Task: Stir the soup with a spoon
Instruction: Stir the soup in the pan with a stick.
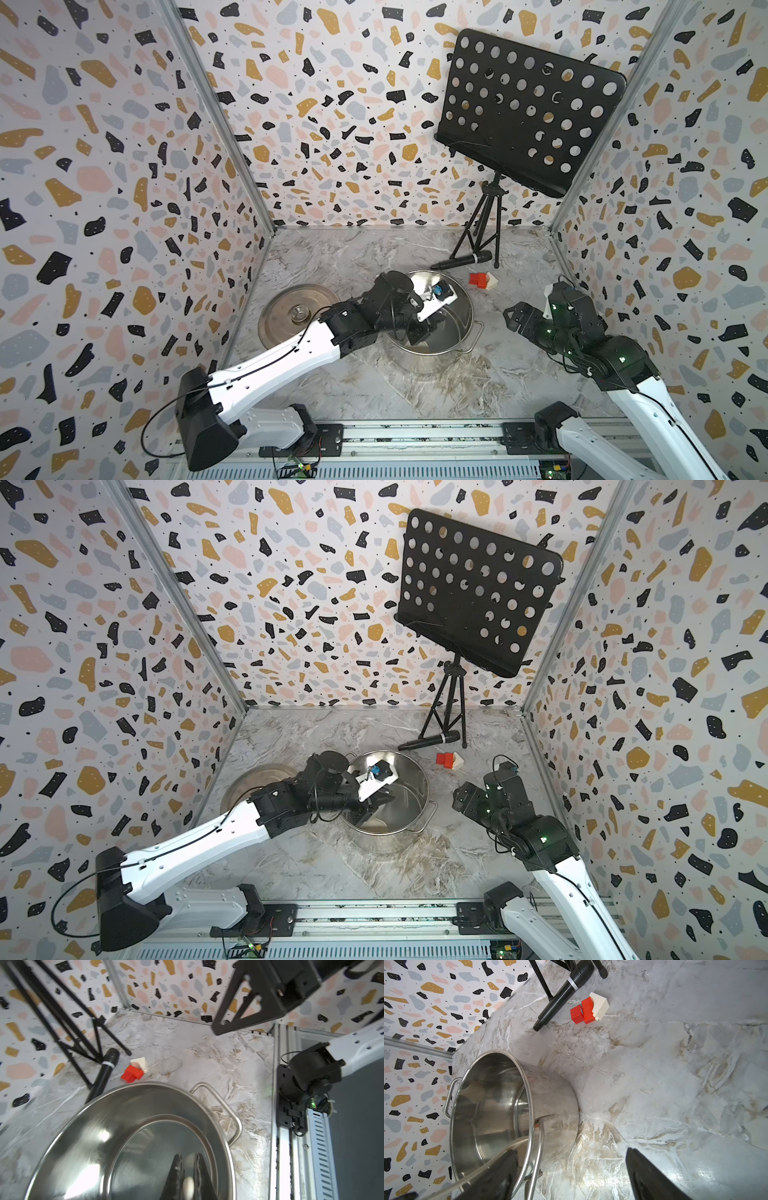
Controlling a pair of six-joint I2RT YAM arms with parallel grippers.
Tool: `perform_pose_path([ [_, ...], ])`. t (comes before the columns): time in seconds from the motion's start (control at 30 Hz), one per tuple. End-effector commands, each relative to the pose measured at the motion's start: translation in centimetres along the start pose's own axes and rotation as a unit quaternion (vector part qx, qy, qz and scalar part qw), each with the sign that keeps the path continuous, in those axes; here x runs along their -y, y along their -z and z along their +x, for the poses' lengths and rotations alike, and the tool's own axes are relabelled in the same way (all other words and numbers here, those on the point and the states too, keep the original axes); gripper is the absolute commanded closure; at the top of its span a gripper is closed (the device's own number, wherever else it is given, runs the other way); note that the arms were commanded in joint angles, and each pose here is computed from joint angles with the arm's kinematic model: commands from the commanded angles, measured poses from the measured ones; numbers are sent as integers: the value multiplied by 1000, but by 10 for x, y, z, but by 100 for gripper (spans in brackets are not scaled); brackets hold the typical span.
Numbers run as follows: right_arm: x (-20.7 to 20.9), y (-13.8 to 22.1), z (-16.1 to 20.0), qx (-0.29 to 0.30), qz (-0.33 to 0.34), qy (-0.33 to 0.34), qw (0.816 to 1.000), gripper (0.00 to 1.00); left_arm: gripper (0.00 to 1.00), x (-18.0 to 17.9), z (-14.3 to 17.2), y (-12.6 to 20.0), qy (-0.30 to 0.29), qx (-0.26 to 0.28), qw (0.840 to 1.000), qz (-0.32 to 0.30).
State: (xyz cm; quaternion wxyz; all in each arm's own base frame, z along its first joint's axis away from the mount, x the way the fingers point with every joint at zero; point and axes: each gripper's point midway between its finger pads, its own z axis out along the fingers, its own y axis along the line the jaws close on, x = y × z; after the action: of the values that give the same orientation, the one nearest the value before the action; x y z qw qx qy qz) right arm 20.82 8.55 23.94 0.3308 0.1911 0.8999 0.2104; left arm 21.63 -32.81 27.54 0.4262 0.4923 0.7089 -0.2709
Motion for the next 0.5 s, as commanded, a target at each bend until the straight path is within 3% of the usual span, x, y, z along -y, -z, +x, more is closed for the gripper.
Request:
perform_pose_path([
  [0.0, -1, 0, -2, 4, -4, -6, 1000, 14, 100, -39, -6, 15, 30, 28, 998, -51],
  [0.23, -4, 0, -1, 0, -9, -4, 1000, 14, 100, -115, -22, 11, 69, 71, 988, -118],
  [0.47, -7, 5, -4, 6, -15, -1, 1000, 14, 100, -150, -59, -24, 55, 87, 987, -121],
])
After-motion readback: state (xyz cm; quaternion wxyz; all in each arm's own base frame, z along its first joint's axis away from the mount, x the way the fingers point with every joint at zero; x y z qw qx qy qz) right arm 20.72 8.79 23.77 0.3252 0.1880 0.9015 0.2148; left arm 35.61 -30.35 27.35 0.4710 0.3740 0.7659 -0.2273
